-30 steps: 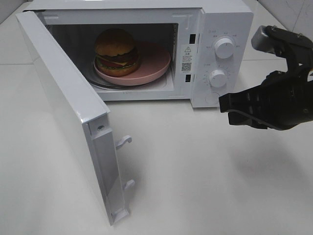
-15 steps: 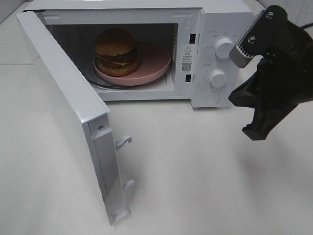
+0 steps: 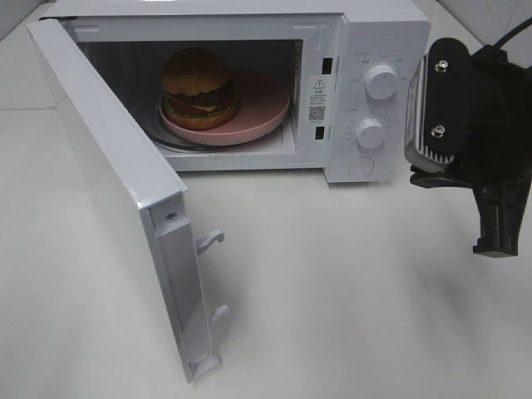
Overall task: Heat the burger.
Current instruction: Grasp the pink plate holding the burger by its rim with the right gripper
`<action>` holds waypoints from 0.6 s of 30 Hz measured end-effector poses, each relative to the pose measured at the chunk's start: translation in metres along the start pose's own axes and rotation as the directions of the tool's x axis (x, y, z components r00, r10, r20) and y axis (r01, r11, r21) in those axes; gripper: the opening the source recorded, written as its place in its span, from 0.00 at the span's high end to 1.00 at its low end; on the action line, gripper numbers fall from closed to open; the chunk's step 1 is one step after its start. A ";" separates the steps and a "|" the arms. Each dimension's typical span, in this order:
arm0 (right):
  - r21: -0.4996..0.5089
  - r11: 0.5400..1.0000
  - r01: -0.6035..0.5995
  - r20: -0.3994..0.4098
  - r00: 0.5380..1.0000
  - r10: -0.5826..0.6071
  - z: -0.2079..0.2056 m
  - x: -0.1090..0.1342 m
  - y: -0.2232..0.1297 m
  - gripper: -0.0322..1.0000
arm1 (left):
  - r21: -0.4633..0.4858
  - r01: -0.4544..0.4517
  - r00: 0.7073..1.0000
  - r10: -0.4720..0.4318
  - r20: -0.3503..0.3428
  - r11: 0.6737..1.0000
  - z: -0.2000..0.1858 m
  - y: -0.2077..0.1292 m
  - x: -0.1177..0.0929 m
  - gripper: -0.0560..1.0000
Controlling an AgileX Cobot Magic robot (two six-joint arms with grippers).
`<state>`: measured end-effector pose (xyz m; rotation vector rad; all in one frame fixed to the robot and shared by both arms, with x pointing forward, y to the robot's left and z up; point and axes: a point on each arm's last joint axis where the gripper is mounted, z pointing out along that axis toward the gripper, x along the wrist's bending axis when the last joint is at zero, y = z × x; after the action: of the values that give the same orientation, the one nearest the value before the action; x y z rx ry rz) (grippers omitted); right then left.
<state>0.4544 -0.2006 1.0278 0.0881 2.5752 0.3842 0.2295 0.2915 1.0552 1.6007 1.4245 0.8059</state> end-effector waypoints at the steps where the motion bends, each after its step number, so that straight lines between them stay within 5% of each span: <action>1: 0.006 1.000 0.007 0.002 1.000 -0.007 0.000 0.000 -0.001 0.84 | 0.000 0.000 1.000 0.000 0.000 1.000 0.000 0.000 0.000 0.01; 5: 0.017 1.000 0.022 0.006 1.000 -0.022 0.000 -0.001 -0.002 0.66 | 0.000 0.000 1.000 0.000 0.000 1.000 0.000 0.000 0.000 0.01; 6: 0.027 0.999 0.036 0.010 0.999 -0.037 0.000 -0.001 -0.002 0.47 | 0.000 0.000 1.000 0.000 0.000 1.000 0.000 0.000 0.000 0.01; 7: 0.027 0.999 0.036 0.010 0.999 -0.037 0.000 -0.001 -0.002 0.47 | 0.000 0.000 1.000 0.000 0.000 1.000 0.000 0.000 0.000 0.01; 8: 0.036 0.998 0.048 0.014 0.999 -0.049 0.000 -0.001 -0.003 0.28 | 0.000 0.000 1.000 0.000 0.000 1.000 0.000 0.000 0.000 0.01; 10: 0.040 0.998 0.057 0.017 0.998 -0.057 0.000 -0.002 -0.004 0.21 | 0.000 0.000 1.000 0.000 0.000 1.000 0.000 0.000 0.000 0.01; 11: 0.050 0.996 0.071 0.020 0.997 -0.072 0.000 -0.002 -0.005 0.09 | 0.000 0.000 1.000 0.000 0.000 1.000 0.000 0.000 0.000 0.01; 18: 0.096 0.987 0.125 0.029 0.991 -0.129 0.000 -0.004 -0.008 0.03 | 0.000 0.000 1.000 0.000 0.000 1.000 0.000 0.000 0.000 0.01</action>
<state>0.4574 -0.2092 1.0274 -0.0353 2.5472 0.2122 0.2295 0.2915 1.0552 1.6007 1.4245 0.8059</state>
